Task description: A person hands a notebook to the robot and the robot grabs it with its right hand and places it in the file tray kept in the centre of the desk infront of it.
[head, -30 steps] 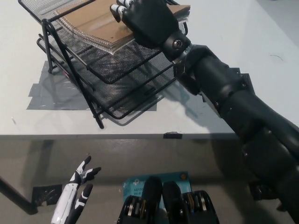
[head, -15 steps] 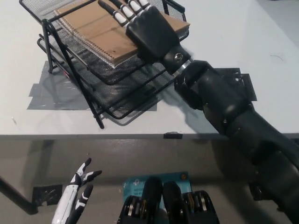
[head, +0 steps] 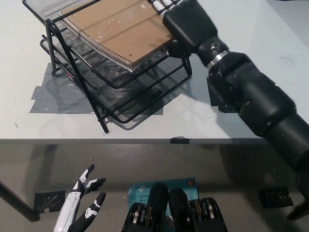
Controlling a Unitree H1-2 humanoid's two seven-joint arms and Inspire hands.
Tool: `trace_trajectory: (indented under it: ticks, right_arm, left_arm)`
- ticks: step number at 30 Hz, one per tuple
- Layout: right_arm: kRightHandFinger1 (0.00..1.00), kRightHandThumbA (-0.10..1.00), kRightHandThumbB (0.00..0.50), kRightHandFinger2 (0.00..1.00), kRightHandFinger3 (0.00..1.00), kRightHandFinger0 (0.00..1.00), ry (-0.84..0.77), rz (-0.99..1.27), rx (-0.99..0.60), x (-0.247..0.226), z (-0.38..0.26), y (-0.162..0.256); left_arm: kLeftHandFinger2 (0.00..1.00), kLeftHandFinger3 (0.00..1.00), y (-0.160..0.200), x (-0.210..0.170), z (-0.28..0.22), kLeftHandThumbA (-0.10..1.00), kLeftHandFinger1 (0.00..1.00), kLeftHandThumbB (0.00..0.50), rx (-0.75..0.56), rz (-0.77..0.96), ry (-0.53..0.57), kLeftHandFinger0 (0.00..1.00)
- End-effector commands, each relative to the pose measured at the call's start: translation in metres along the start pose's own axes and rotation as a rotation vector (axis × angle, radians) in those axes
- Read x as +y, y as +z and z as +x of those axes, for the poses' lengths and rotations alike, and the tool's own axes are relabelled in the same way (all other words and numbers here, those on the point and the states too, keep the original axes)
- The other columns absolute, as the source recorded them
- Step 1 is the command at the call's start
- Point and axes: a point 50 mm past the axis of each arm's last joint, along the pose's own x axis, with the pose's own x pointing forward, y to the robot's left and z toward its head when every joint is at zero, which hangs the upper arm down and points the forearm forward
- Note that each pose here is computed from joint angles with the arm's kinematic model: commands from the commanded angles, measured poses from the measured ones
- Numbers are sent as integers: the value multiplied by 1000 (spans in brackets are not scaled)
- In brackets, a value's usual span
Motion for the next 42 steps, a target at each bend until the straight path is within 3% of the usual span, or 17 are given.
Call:
trace_trajectory:
  ticks: [1, 2, 5, 6, 10, 12, 13, 15, 16, 18, 28, 32, 36, 37, 39, 40, 42]
  right_arm:
    - [1000, 977, 500, 1000, 1000, 1000, 382, 430, -165, -349, -7, -9]
    - [1000, 1000, 475, 1000, 1000, 1000, 383, 422, -169, -355, -8, -10]
    - [1000, 1000, 500, 1000, 1000, 1000, 385, 435, -186, -362, -14, -12]
    - [1000, 1000, 474, 1000, 1000, 1000, 412, 459, -209, -365, -19, -13]
    - [1000, 1000, 485, 1000, 1000, 1000, 486, 507, -240, -369, -26, -16]
    - [1000, 1000, 454, 1000, 1000, 1000, 502, 510, -245, -371, -29, -16]
    - [1000, 1000, 405, 1000, 1000, 1000, 517, 503, -250, -373, -32, -16]
    - [1000, 1000, 396, 1000, 1000, 1000, 524, 509, -257, -375, -35, -16]
    - [1000, 1000, 456, 1000, 1000, 1000, 522, 509, -260, -376, -38, -17]
    - [1000, 1000, 500, 1000, 1000, 1000, 527, 488, -238, -380, -43, -24]
    - [1000, 1000, 500, 1000, 1000, 1000, 481, 459, -158, -410, -82, -50]
    - [1000, 1000, 500, 1000, 1000, 1000, 385, 457, -110, -418, -116, -62]
    - [1000, 1000, 500, 1000, 1000, 1000, 75, 517, -77, -402, -176, -65]
    - [1000, 1000, 500, 1000, 1000, 1000, -55, 525, -91, -381, -200, -55]
    - [1000, 1000, 500, 1000, 1000, 1000, -129, 528, -99, -367, -213, -46]
    - [1000, 1000, 500, 1000, 1000, 1000, -208, 580, -118, -342, -228, -28]
    - [1000, 1000, 500, 1000, 1000, 1000, -318, 674, -135, -302, -246, -1]
  left_arm:
    - [751, 1000, 18, 13, 18, 780, 772, 331, -78, 11, -13, 781]
    - [752, 1000, 18, 13, 18, 714, 766, 345, -78, -1, -13, 751]
    - [761, 1000, 17, 13, 19, 675, 761, 355, -78, -17, -13, 721]
    - [756, 1000, 17, 14, 20, 655, 762, 353, -84, -9, -15, 714]
    - [755, 1000, 19, 14, 21, 602, 762, 355, -91, -2, -16, 696]
    - [757, 1000, 18, 14, 23, 585, 771, 353, -95, -1, -16, 706]
    - [758, 1000, 18, 14, 23, 575, 771, 358, -94, -4, -17, 704]
    - [760, 1000, 19, 14, 23, 572, 767, 359, -93, -7, -18, 691]
    - [760, 1000, 19, 14, 24, 570, 767, 359, -93, -9, -18, 691]
    - [758, 1000, 20, 16, 25, 567, 767, 362, -98, -9, -17, 692]
    - [754, 1000, 22, 17, 31, 571, 767, 366, -102, 4, -18, 702]
    - [755, 1000, 22, 18, 32, 580, 765, 365, -108, 4, -13, 694]
    - [760, 1000, 23, 18, 35, 597, 764, 358, -113, -8, -6, 691]
    - [790, 1000, 22, 17, 34, 619, 782, 365, -105, -8, -2, 701]
    - [796, 1000, 20, 17, 33, 622, 787, 365, -99, -10, 2, 704]
    - [847, 1000, 19, 17, 32, 666, 835, 363, -94, -15, 8, 800]
    - [879, 1000, 17, 17, 31, 716, 862, 347, -89, -26, 21, 846]
